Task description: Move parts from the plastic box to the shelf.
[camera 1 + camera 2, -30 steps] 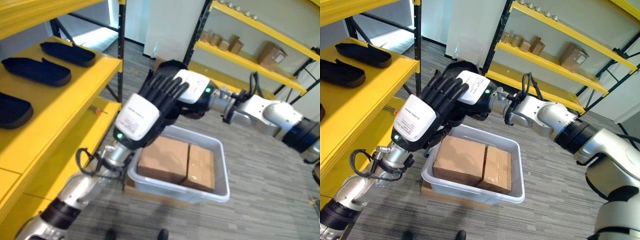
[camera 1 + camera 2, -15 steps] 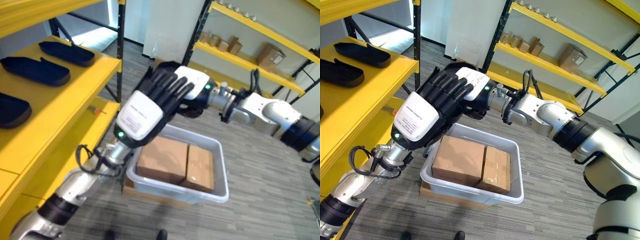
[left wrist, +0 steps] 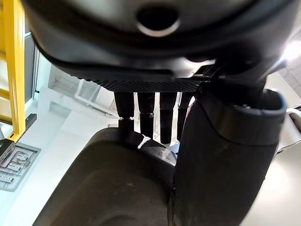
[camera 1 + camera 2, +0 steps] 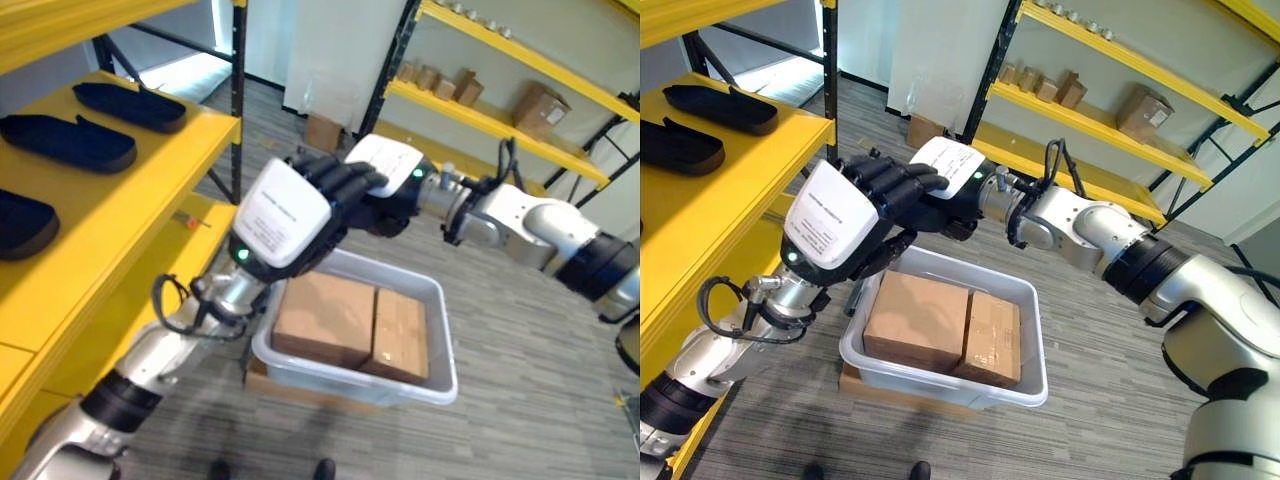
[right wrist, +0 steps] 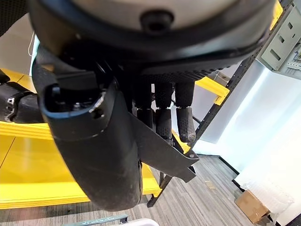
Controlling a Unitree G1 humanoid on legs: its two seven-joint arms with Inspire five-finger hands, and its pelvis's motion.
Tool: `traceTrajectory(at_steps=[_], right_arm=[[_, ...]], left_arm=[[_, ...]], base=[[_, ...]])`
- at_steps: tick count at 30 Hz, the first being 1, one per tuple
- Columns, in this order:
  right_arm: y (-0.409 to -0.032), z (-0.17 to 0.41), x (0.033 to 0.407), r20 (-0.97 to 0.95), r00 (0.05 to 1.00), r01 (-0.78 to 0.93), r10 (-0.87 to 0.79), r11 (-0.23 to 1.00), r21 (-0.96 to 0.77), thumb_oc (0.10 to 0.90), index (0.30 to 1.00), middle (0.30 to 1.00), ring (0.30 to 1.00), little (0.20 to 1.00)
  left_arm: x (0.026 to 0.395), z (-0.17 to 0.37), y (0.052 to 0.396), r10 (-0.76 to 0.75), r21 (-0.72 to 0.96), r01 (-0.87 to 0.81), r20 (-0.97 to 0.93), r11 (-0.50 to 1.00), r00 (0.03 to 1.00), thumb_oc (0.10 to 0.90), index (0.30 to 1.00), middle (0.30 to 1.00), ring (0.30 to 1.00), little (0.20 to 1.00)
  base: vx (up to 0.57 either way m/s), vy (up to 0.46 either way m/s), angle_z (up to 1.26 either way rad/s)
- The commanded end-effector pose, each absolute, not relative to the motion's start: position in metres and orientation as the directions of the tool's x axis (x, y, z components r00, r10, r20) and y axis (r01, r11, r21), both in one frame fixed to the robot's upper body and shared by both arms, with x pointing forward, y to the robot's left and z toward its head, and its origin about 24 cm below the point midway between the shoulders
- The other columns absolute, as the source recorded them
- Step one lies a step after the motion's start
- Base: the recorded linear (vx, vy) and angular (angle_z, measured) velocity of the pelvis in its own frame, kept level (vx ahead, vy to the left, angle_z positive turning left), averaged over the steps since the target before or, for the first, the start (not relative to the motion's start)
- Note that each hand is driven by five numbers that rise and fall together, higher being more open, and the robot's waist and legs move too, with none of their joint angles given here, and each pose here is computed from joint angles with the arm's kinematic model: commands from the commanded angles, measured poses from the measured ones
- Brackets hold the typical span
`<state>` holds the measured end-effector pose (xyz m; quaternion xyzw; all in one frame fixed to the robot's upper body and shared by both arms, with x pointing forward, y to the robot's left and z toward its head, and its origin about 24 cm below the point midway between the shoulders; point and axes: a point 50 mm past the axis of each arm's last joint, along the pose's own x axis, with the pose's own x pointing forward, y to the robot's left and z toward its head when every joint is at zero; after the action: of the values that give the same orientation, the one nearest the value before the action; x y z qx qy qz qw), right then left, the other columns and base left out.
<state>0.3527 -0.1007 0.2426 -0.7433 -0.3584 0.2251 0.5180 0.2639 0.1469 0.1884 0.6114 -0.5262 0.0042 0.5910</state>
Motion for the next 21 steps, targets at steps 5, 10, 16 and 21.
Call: traceTrajectory(at_steps=[5, 10, 16, 21], right_arm=[[-0.111, 0.351, 0.341, 0.389, 0.578, 0.575, 0.718, -0.020, -0.818, 0.400, 0.300, 0.300, 0.300, 0.300], [-0.119, 0.350, 0.340, 0.384, 0.591, 0.571, 0.709, -0.031, -0.821, 0.400, 0.300, 0.300, 0.300, 0.300], [-0.123, 0.349, 0.338, 0.375, 0.593, 0.564, 0.712, -0.034, -0.825, 0.400, 0.300, 0.300, 0.300, 0.300], [-0.127, 0.347, 0.339, 0.367, 0.604, 0.557, 0.708, -0.045, -0.829, 0.400, 0.300, 0.300, 0.300, 0.300]], left_arm=[[0.267, 0.171, 0.184, -0.642, 0.781, -0.624, 0.480, 0.003, 0.598, 0.400, 0.300, 0.300, 0.300, 0.300], [0.264, 0.167, 0.208, -0.594, 0.787, -0.613, 0.461, -0.070, 0.659, 0.400, 0.300, 0.300, 0.300, 0.300], [0.261, 0.171, 0.230, -0.562, 0.774, -0.611, 0.435, -0.167, 0.704, 0.400, 0.300, 0.300, 0.300, 0.300], [0.263, 0.175, 0.247, -0.538, 0.759, -0.601, 0.406, -0.251, 0.739, 0.400, 0.300, 0.300, 0.300, 0.300]], base=[[0.01, 0.003, 0.00], [0.00, 0.000, 0.00], [0.00, 0.000, 0.00], [0.00, 0.000, 0.00]])
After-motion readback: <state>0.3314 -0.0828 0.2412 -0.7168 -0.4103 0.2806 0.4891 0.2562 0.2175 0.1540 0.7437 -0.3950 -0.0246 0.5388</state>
